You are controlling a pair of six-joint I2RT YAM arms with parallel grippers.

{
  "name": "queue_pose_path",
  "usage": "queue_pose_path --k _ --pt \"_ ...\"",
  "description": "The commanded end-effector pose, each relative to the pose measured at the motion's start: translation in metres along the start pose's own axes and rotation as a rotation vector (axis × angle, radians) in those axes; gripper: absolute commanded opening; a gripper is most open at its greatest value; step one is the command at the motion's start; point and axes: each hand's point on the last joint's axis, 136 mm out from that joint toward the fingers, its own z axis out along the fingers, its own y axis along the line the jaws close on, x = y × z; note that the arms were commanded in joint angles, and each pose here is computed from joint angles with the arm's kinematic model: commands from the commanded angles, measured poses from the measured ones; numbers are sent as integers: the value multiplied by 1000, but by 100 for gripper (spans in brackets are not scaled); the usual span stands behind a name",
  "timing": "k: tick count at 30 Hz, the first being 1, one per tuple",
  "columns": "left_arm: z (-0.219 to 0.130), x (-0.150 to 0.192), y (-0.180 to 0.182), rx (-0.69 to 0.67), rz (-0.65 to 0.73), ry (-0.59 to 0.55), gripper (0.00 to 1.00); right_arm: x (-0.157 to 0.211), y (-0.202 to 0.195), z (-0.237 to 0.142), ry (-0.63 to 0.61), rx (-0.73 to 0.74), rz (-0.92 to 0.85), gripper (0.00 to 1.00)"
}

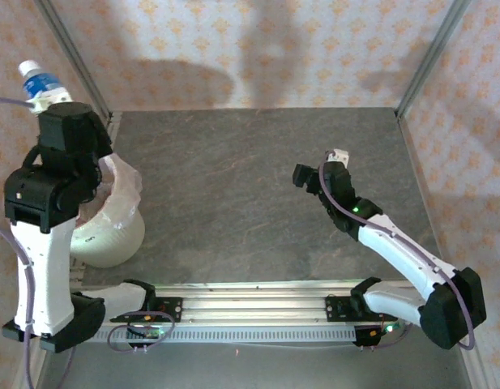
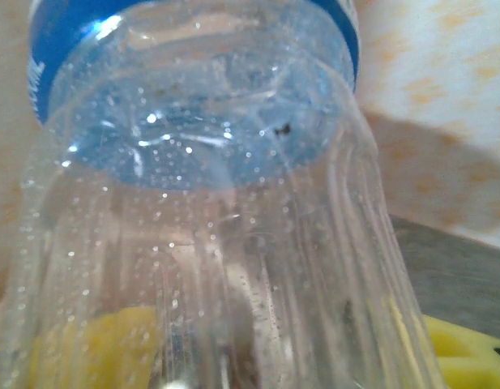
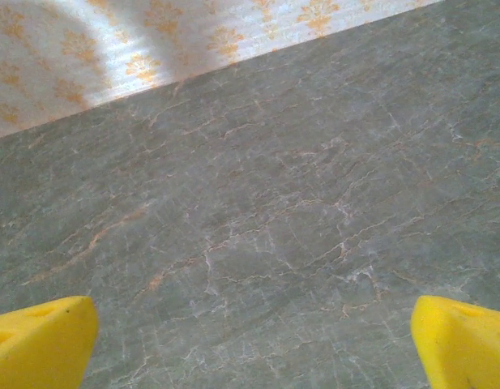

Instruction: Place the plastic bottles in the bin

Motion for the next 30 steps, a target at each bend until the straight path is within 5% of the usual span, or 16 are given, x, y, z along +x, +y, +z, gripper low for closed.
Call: queue_pose_path --k 1,11,20,22,27,30 --pt "8 33 26 -103 60 147 44 -19 11 0 -40 -29 30 99" --pt "19 64 91 -479 -66 105 45 -16 26 13 28 -56 -45 99" --pt "29 104 99 -560 -155 122 46 -35 46 6 89 -93 -113 99" --pt "32 112 100 -552 -164 135 51 -39 51 4 89 -107 -115 99" --pt "38 114 93 -515 -179 164 88 -42 57 6 113 -117 -96 99" --pt "35 109 92 -499 -186 161 96 -40 58 9 119 -117 -58 99"
